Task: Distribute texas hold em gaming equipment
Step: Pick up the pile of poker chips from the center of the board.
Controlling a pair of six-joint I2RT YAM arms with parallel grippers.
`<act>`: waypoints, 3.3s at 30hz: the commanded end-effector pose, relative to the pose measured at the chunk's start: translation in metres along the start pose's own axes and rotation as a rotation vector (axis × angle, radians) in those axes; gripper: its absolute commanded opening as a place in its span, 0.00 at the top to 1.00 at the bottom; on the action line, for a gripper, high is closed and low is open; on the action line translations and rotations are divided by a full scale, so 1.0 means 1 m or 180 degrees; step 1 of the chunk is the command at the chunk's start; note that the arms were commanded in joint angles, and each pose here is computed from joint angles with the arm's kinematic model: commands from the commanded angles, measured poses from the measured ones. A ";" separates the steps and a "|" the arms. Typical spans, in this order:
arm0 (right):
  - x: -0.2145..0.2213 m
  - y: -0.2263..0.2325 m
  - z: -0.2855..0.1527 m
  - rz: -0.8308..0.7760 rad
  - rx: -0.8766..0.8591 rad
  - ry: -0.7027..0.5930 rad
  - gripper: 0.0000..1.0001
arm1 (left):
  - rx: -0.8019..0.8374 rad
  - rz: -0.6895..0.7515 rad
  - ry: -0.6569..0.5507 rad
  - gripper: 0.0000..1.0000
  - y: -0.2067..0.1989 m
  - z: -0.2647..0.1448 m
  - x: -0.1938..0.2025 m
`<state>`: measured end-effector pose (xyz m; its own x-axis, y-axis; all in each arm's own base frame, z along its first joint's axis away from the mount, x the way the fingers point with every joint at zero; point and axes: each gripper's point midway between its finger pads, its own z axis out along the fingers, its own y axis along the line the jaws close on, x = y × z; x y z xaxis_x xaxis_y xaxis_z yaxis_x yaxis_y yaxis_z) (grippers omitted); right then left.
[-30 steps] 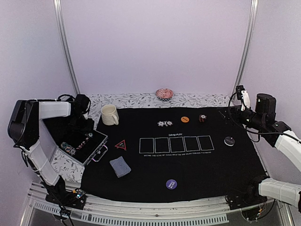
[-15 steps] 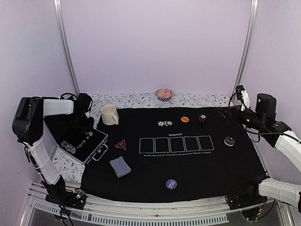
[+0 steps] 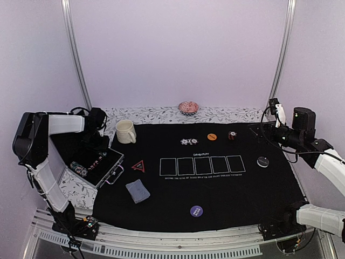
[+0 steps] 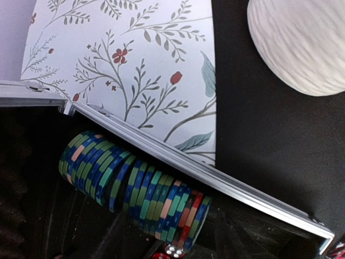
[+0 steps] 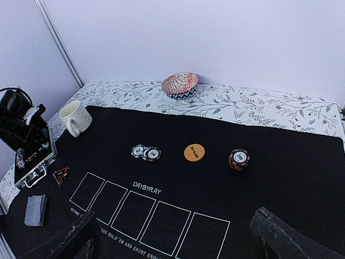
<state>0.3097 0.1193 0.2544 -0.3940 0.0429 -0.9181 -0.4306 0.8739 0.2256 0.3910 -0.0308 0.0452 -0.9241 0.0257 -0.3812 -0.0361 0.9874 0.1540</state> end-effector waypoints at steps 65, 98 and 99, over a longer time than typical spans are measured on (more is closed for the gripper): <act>0.007 0.002 0.003 0.0048 -0.0065 0.0088 0.01 | 0.0188 0.0397 0.0324 0.47 -0.012 0.014 0.011; 0.007 0.004 0.007 0.0020 -0.0123 0.0152 0.01 | -0.0058 0.0492 0.0065 0.43 0.008 -0.009 -0.020; 0.007 0.004 0.007 0.0019 -0.0119 0.0154 0.01 | -0.0072 0.0490 0.0101 0.44 0.008 -0.006 -0.018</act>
<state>0.3098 0.1249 0.2393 -0.4473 0.0283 -0.8939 -0.4446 0.8602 0.2497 0.3969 -0.0304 0.0499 -0.9373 0.1671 -0.3058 0.1042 0.9718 0.2115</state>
